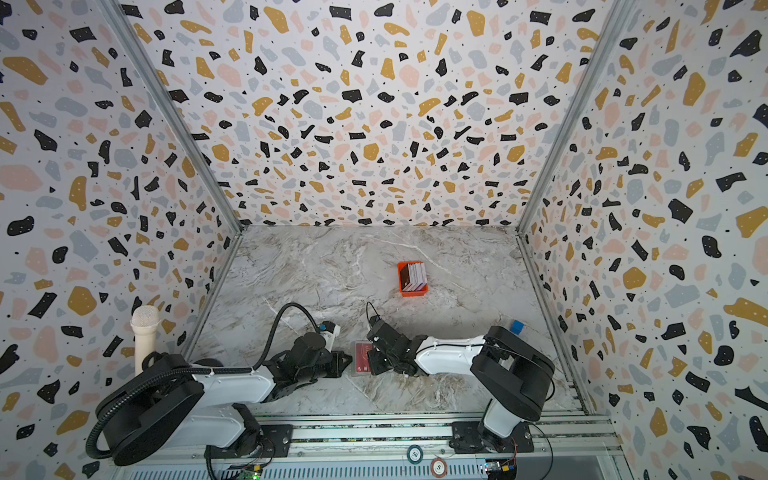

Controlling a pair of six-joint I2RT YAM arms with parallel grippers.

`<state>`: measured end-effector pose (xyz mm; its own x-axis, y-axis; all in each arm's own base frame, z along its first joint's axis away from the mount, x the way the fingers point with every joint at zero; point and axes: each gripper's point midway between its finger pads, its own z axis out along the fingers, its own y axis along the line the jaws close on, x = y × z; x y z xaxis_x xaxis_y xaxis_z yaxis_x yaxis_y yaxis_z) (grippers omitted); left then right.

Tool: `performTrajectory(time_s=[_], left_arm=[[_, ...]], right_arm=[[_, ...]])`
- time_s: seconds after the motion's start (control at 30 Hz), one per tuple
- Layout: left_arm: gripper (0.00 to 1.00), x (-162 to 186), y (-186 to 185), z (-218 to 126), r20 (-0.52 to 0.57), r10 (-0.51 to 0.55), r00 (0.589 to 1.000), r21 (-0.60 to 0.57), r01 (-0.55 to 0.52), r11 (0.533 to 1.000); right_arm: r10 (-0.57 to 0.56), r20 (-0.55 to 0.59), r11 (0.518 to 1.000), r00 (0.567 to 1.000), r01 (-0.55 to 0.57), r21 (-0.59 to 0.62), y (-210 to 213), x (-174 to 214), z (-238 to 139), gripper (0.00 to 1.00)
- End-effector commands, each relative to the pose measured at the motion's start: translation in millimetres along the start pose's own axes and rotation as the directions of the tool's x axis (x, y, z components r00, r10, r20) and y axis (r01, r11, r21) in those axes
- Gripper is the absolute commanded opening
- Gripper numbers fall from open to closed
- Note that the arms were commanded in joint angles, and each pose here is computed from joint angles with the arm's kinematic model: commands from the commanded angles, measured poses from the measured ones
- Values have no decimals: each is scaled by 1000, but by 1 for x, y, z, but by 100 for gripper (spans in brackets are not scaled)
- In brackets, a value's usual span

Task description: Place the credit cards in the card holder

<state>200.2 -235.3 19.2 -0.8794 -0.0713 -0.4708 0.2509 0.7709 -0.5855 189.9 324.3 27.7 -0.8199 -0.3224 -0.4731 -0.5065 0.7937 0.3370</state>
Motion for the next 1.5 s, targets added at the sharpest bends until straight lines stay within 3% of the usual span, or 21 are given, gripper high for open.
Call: performTrajectory(time_s=[0.0,0.17,0.33,0.4,0.6,1.0,1.47], left_arm=[[0,-5,-8,0,7,12,1000,24,-12,1000],[0,-19,-10,-11,47,16,999,18,-17,1000],[0,-43,-27,-32,119,46,992,37,-51,998],[5,-48,-38,-37,137,52,989,72,-62,995],[6,-37,-41,-23,91,43,995,96,-52,994],[0,-25,-51,9,29,79,996,95,-82,992],[0,4,-35,23,-53,57,997,83,-53,995]], right_arm=[[-10,4,999,1000,10,-36,12,-5,-7,0],[-12,53,1000,998,12,-3,7,-16,-27,0],[-1,125,1000,992,0,11,-8,-34,-59,19],[0,125,999,992,-4,34,-19,-36,-64,31],[-22,78,1000,997,20,16,-25,-31,-57,45],[-23,15,994,1000,21,103,-50,-27,-34,48],[-27,-20,999,999,28,42,-39,-19,-17,49]])
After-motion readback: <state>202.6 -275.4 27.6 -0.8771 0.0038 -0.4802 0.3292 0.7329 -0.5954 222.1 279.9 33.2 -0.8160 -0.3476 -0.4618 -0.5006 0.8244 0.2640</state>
